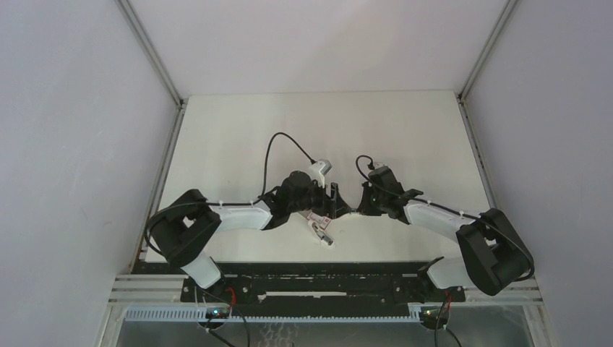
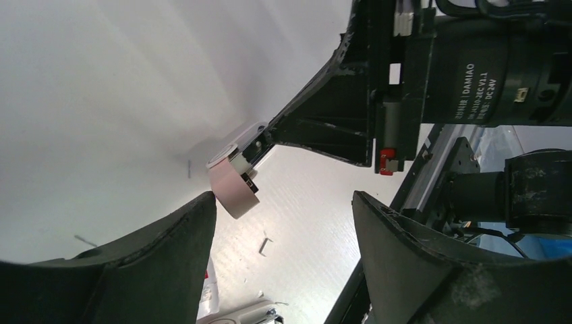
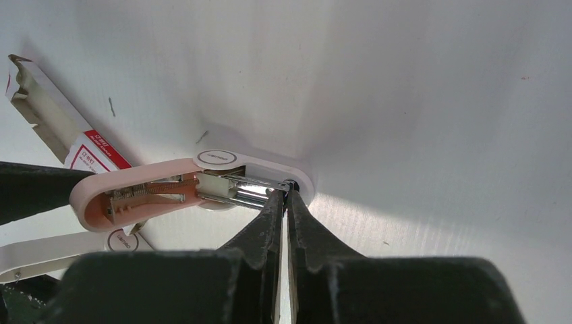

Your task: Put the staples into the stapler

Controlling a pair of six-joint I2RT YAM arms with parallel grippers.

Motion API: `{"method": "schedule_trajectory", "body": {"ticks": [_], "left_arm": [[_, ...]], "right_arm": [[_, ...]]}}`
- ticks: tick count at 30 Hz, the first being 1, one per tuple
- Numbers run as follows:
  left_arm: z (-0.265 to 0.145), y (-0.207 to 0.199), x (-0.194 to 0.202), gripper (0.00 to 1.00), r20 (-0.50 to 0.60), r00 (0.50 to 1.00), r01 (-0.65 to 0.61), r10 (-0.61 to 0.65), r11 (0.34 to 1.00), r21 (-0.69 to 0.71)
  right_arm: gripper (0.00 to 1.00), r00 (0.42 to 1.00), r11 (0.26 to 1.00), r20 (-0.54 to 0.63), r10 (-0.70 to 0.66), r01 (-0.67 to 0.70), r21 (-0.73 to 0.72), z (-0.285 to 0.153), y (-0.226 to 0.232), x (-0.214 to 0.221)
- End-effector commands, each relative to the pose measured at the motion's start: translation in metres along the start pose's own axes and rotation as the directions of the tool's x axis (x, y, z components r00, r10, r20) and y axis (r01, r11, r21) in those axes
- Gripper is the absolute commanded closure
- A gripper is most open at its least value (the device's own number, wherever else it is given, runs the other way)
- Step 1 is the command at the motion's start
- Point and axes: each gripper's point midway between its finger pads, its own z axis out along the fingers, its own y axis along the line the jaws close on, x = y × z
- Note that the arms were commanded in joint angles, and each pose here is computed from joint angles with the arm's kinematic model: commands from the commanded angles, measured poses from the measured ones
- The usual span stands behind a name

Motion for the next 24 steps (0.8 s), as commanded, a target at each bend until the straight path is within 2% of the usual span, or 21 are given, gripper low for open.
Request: {"method": "schedule_trajectory", "body": {"ticks": [1,17,24], "left_arm": [[0.005,-0.023,-0.021,0.23,0.042,0.998,-0.043,0.04,0.998,0.055],[0.028,-0.041,-0.012,0.23,0.01,0.997,-0.072,0.072,0.992,0.108],[0.018,-0.043,-0.018,0.22,0.059,0.987,-0.155,0.149,0.98,0.122]], "right_arm": [[1.0,1.0,1.0,0.021,0.0,0.0,-0.004,0.003,0.001,-0.006],[1.0,1.0,0.999,0.018,-0.005,0.005,-0.04,0.004,0.008,-0.006],[1.0,1.0,0.996,0.006,-0.031,0.031,-0.089,0.002,0.015,-0.005]]}}
